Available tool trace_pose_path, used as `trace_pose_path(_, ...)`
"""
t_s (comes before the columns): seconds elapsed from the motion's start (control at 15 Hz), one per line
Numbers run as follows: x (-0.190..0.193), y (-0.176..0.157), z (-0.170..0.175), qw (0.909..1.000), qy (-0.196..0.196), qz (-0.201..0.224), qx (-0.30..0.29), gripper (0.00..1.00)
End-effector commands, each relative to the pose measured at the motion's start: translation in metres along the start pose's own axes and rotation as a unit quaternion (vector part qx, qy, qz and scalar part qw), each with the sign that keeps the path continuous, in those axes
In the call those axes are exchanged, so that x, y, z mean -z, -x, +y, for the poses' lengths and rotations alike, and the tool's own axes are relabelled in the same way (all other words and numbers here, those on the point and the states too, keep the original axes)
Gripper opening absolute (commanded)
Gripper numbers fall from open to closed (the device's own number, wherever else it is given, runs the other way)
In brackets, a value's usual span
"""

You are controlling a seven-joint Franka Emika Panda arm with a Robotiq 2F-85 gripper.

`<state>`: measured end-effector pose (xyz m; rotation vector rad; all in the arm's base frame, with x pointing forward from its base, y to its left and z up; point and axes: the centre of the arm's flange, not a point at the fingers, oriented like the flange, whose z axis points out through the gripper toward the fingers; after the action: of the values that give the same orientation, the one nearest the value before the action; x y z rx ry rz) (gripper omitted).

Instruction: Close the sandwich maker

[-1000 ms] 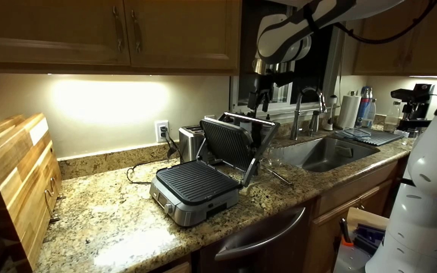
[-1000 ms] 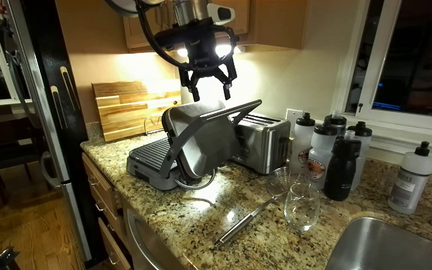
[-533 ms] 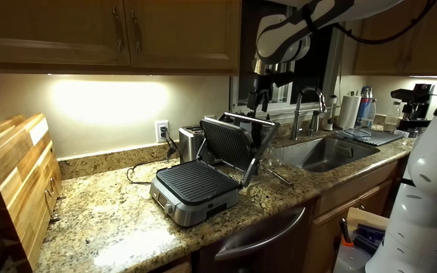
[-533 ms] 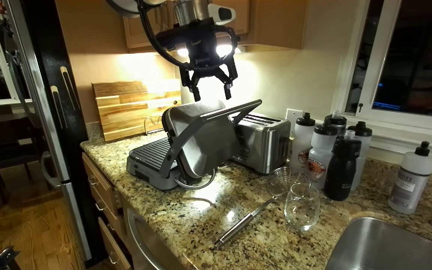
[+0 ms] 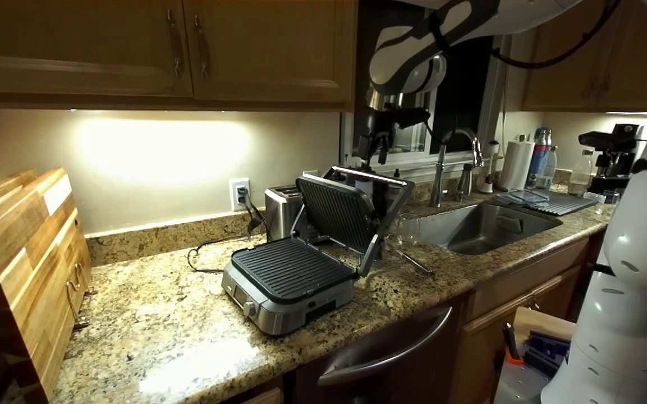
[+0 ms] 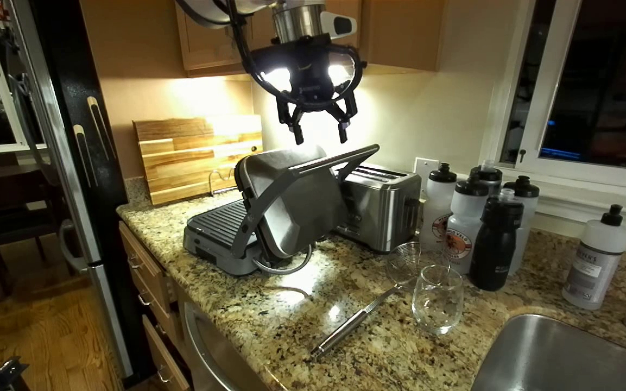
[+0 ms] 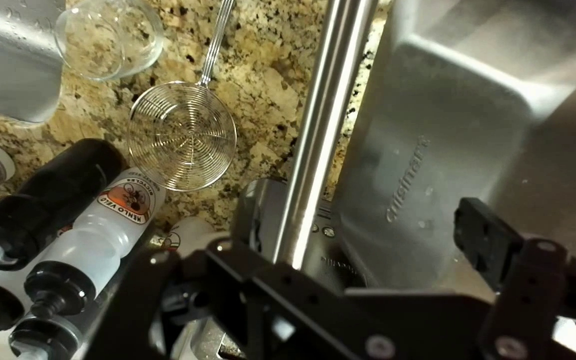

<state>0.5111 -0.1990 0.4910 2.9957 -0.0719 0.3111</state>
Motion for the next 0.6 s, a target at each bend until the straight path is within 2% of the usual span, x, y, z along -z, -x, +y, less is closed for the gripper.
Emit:
trace_pose_path(0.0,-0.018,-0.018,0.014,0.9999,-0.007,-0.005,0.011,1.0)
trace_pose_path(0.27,-0.04,-0.02,0.019,0.9995,-0.005,-0.023,0.02,1.0)
trace_pose_path(0.33,-0.042,-0.019,0.02,0.9995,-0.005,-0.025,0.021,0.77)
trace_pose_path(0.47,-0.043,-0.019,0.023,0.9995,-0.002,-0.024,0.021,0.67)
trace_pose_path(0.53,-0.042,-0.019,0.024,0.9995,-0.002,-0.023,0.021,0.59)
